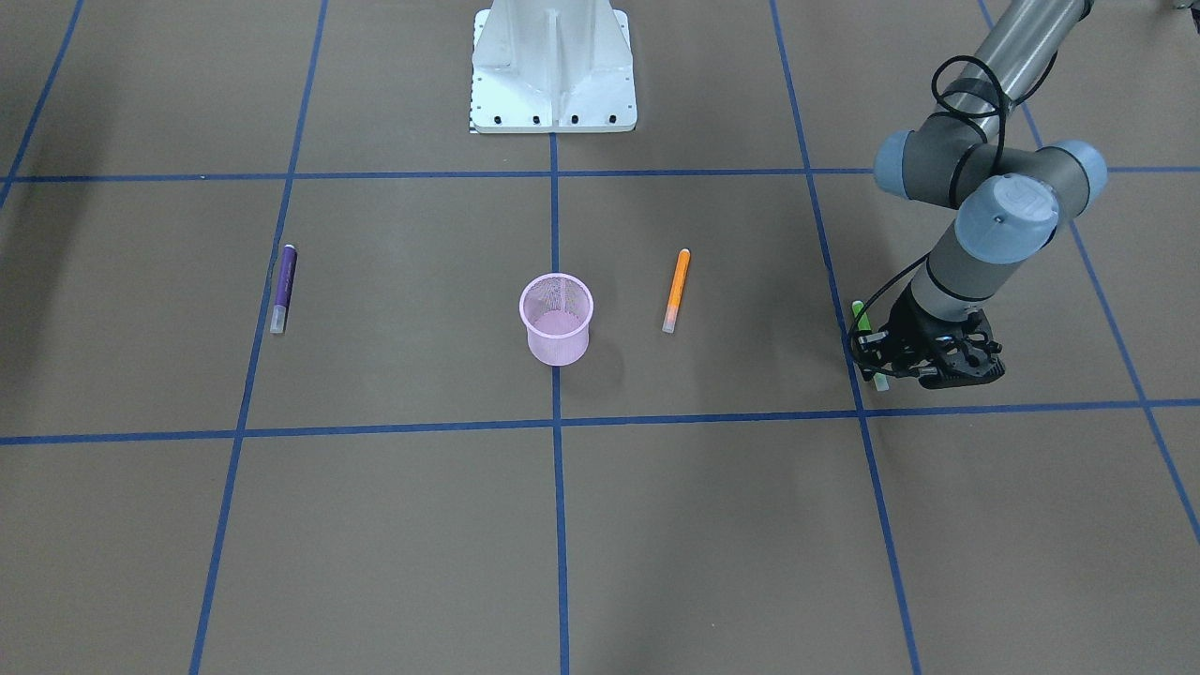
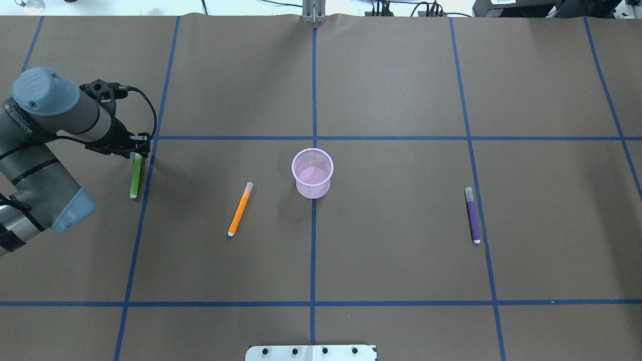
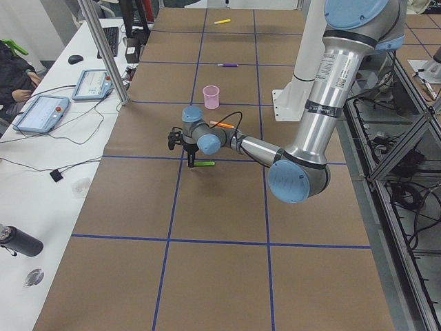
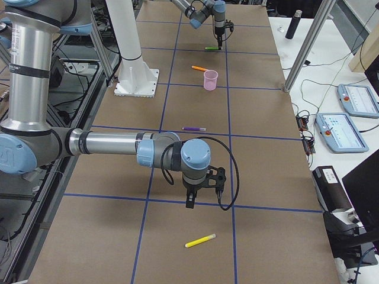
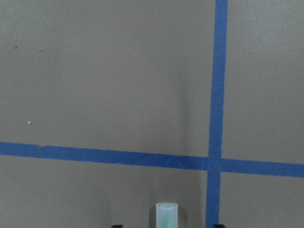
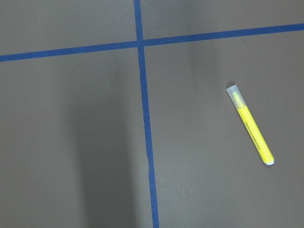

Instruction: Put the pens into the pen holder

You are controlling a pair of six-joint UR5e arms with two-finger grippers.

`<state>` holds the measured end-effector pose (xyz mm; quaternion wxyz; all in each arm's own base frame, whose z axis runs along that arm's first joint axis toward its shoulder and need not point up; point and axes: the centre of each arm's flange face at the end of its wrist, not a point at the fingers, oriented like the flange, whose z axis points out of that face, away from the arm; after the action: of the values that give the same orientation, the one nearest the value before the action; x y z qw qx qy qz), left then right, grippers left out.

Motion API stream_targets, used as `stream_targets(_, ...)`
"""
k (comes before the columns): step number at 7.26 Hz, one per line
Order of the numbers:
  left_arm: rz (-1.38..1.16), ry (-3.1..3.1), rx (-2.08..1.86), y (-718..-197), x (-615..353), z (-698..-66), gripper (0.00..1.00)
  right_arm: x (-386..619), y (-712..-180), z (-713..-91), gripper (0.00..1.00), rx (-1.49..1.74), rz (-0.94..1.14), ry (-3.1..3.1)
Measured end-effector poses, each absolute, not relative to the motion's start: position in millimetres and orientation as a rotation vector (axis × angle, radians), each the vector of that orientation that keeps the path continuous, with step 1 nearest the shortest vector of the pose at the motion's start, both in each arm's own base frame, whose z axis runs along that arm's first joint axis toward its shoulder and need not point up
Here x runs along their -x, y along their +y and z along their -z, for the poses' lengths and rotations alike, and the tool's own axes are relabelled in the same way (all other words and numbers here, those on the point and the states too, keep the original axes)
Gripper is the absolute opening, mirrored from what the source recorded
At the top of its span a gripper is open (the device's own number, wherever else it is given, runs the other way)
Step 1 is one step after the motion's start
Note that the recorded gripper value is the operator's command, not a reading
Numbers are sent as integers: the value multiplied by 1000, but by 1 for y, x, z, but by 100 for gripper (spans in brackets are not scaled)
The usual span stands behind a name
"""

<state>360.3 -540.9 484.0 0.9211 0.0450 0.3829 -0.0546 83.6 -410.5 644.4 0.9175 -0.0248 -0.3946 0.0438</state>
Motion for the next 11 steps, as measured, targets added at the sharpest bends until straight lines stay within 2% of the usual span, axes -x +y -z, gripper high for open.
stream_targets(5,102,785,-85,-536,-367,-485,45,-84,-410,-646,100,55,-93,-811)
stream_targets(7,102,783,-84,-535,-367,-486,40,-84,-410,-646,100,55,-93,-811)
stream_targets(8,101,783,-85,-535,-367,-487,32,-84,-410,-647,99,56,-94,-811)
stream_targets(9,101,782,-85,-535,-367,-487,19,-84,-410,-647,100,58,-95,-811)
stream_targets(10,102,781,-86,-535,-367,-487,0,-84,-410,-648,99,59,-96,-812)
stream_targets(11,104,779,-91,-536,-367,-486,0,-84,-410,-648,99,59,-96,-812)
